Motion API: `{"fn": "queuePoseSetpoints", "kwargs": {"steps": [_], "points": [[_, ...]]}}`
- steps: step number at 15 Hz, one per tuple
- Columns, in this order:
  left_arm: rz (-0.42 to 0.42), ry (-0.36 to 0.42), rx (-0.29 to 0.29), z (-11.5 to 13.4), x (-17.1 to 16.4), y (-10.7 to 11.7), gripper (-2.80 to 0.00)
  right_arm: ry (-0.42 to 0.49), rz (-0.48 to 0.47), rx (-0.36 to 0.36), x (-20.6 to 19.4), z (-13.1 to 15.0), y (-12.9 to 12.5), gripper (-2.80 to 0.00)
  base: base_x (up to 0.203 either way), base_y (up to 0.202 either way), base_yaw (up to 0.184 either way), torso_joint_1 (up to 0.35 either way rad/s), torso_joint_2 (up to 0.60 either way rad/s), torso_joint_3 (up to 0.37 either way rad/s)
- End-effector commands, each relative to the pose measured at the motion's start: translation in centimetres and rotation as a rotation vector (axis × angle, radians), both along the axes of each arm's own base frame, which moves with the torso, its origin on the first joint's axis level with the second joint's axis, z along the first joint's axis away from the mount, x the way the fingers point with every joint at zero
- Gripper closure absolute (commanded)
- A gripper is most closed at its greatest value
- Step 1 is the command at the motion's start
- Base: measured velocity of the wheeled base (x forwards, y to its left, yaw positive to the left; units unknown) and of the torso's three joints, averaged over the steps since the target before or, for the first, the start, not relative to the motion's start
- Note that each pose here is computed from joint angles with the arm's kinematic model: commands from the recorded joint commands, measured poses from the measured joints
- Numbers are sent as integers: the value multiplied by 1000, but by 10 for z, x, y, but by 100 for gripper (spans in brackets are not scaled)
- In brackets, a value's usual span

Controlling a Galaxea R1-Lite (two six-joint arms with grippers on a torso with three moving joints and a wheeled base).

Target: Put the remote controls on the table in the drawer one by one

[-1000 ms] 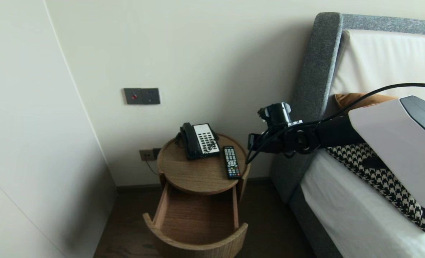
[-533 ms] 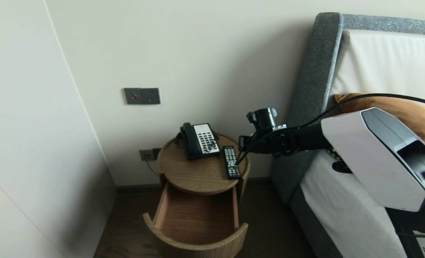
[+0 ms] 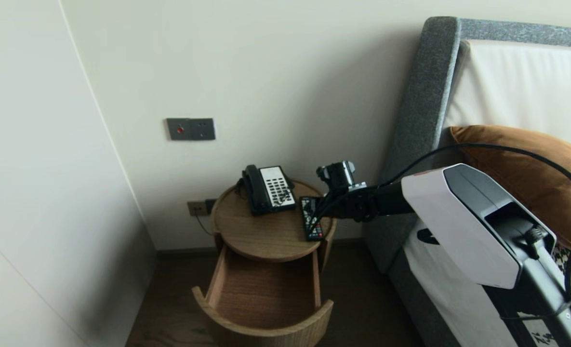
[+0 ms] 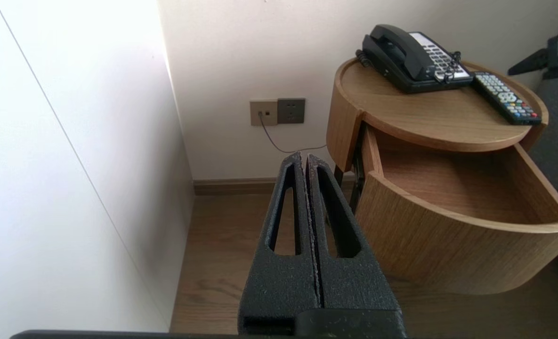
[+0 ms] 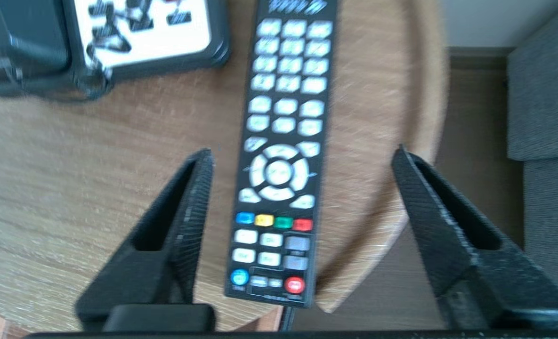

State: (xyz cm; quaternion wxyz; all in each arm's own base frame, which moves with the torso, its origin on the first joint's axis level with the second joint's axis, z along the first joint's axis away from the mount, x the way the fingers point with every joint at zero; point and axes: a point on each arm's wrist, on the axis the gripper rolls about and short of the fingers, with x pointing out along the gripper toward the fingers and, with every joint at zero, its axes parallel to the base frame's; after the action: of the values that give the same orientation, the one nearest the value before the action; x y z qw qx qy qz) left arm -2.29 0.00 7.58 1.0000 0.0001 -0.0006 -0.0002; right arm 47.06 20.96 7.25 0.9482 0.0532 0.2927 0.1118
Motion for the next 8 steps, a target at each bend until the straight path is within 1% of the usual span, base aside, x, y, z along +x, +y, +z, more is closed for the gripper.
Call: {"fn": "queuePoseSetpoints", "kwargs": {"steps": [1, 8], "points": [[0, 1, 0, 0, 0, 0, 0, 12, 4, -5, 2, -11, 4, -280, 0, 0, 0, 0, 0, 0], [0, 0, 0, 0, 0, 0, 0, 11, 10, -2, 9, -24, 9, -280, 0, 0, 0, 0, 0, 0]]}}
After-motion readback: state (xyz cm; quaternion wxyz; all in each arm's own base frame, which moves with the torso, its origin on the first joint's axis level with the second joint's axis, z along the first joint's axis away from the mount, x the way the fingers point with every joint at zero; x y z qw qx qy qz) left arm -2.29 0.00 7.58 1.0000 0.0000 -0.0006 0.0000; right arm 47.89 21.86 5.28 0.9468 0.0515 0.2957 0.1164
